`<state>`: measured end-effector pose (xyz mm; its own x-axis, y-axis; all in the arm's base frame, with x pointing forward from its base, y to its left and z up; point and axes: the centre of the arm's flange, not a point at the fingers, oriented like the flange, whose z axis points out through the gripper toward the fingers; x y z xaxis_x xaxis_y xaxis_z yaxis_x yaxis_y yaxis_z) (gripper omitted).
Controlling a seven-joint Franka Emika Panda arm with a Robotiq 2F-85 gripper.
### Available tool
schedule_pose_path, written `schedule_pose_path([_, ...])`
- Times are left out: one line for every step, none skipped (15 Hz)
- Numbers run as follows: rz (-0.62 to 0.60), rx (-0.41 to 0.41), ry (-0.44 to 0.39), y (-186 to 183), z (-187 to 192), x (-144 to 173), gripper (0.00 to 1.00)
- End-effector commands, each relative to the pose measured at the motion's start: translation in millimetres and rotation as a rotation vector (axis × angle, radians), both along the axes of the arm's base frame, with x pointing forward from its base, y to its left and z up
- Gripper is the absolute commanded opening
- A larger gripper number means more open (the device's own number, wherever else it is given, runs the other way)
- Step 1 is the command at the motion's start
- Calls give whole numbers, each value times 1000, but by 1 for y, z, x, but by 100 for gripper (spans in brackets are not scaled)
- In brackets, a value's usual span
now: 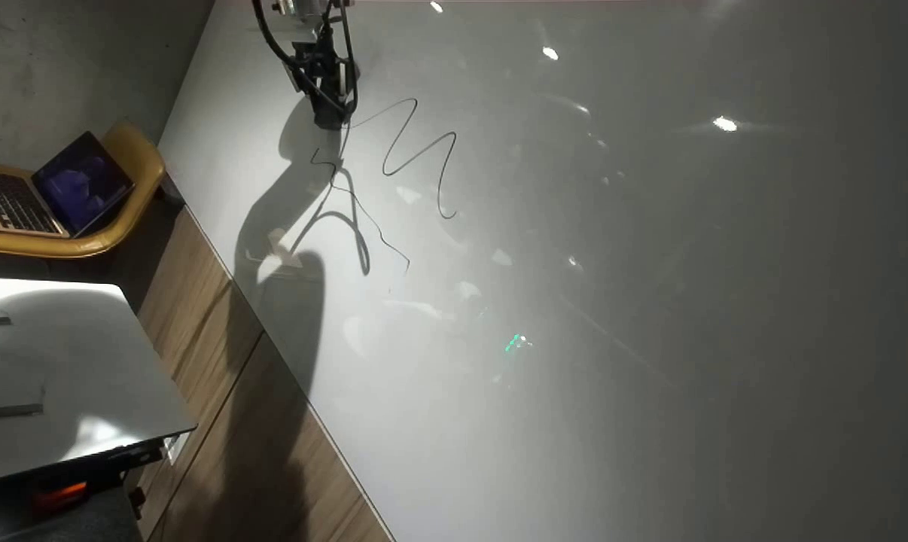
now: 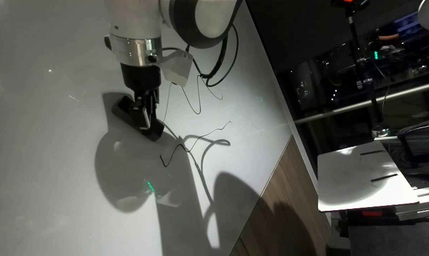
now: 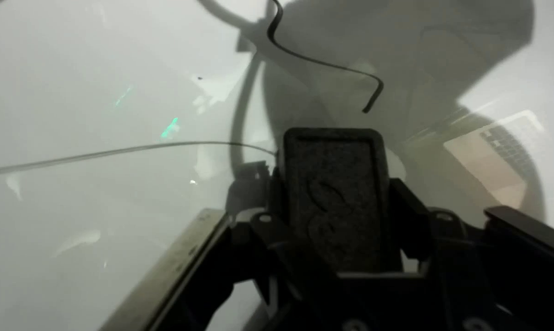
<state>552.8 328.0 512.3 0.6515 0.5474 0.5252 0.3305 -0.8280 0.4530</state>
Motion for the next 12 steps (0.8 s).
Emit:
schedule_pose_path([-24, -5, 23, -11, -9, 26, 32])
schedule_pose_path([-37, -12, 25, -21, -10, 28, 32])
schedule_pose_path([-47, -17, 26, -29, -10, 28, 32])
schedule_pose_path([-64, -25, 23, -42, -7, 28, 32])
schedule_pose_path([-79, -32, 20, -52, -4, 28, 32])
schedule_pose_path([-94, -40, 16, -62, -1, 27, 32])
schedule_pose_path([-114, -46, 10, -78, 3, 25, 32])
schedule_pose_path([-134, -50, 3, -92, 7, 24, 32])
schedule_pose_path([-159, -50, -1, -112, 11, 22, 32])
schedule_pose_path([-183, -49, -6, -129, 16, 20, 32])
schedule_pose_path([-211, -48, -13, -147, 21, 18, 32])
schedule_pose_path([-237, -47, -20, -166, 27, 16, 32])
